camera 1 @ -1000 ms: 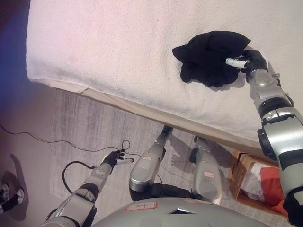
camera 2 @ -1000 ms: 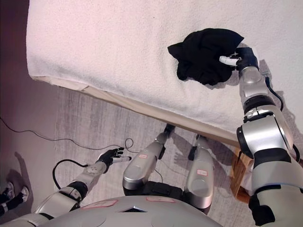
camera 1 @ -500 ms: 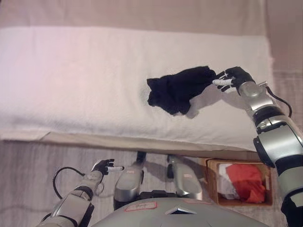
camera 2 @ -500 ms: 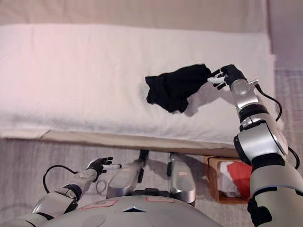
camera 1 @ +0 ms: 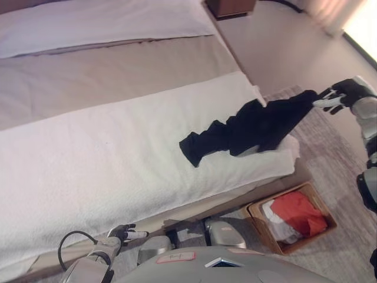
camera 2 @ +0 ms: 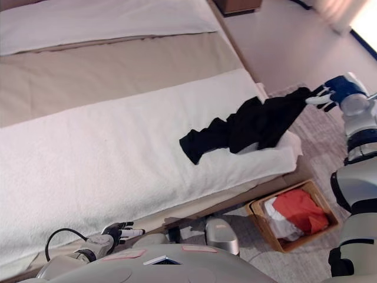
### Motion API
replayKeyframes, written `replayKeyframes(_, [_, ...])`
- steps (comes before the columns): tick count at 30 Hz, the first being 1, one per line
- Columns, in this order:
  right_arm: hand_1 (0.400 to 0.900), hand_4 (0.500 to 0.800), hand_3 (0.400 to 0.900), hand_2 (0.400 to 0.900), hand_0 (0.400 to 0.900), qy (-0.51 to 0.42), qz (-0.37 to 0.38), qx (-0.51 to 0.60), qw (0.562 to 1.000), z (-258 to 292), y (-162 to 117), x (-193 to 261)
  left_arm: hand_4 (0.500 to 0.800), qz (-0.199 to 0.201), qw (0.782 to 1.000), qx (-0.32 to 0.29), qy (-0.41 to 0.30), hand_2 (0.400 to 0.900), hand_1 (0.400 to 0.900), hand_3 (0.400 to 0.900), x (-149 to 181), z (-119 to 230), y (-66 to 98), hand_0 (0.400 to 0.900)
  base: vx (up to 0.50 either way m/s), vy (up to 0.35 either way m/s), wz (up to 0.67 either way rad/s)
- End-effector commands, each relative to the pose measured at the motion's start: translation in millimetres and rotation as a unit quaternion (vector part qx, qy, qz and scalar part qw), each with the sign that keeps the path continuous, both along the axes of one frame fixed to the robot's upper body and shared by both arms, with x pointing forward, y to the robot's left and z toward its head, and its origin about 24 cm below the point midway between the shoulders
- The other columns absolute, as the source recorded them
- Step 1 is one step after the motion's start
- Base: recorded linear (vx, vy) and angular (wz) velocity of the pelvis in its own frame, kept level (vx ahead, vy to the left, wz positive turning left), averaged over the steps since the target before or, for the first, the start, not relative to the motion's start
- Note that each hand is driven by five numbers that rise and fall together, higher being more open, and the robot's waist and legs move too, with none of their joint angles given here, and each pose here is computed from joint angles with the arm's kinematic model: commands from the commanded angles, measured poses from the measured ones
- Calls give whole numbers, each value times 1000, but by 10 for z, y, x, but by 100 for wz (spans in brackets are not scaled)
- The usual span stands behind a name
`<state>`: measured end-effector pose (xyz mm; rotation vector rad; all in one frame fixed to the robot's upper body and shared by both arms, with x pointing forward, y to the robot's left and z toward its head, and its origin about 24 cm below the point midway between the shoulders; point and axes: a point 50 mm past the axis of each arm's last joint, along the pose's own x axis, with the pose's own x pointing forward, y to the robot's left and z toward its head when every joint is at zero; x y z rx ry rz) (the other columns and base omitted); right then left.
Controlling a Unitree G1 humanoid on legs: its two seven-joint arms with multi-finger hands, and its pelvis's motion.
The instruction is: Put the clothes on the bed into the basket.
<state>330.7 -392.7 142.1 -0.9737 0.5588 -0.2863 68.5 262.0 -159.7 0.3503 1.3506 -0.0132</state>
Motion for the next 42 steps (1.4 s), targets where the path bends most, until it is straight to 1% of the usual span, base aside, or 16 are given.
replayKeyframes(1, [400,500,400,400,400,-65,-59,-77,993,689,-355,-152,800,-8,999,36,38,900,900,900,-198,60,263,900,-36,14,-42])
replayKeyframes(4, [400,500,400,400,400,-56,-85,-85,991,712,-493,-287,800,-7,998,36,41,900,900,900,-231,61,274,900,-32,18,-39])
replayKeyframes(9, [400,500,400,400,400,-41,-109,-90,989,669,-609,-419,800,-8,999,33,41,900,900,900,-238,58,267,900,-17,6,-24])
replayKeyframes(14, [400,500,400,400,400,-37,-112,-87,989,617,-633,-455,800,-9,999,34,39,900,900,900,-223,56,259,900,-2,-2,-9])
replayKeyframes(20, [400,500,400,400,400,-33,-123,-101,987,689,-708,-537,800,-9,999,39,34,900,900,900,-189,64,270,900,-1,-8,3])
replayKeyframes(24, [400,500,400,400,400,-12,-133,-116,984,699,-763,-605,800,-6,998,42,38,900,900,900,-201,69,289,900,0,-7,-2])
replayKeyframes(27, [400,500,400,400,400,10,-153,-131,979,713,-856,-727,800,-4,998,44,39,900,900,900,-198,79,314,900,0,0,0])
replayKeyframes(32, [400,500,400,400,400,21,-183,-132,974,706,-971,-897,800,-3,998,45,43,900,900,900,-207,83,328,900,1,-2,1])
replayKeyframes(37, [400,500,400,400,400,45,-211,-139,966,684,-1092,-1102,800,-10,998,49,47,900,900,900,-202,95,357,900,0,-4,2])
replayKeyframes(42, [400,500,400,400,400,63,-245,-132,958,618,-1207,-1336,800,-16,997,48,50,900,900,900,-194,92,348,900,2,-1,3])
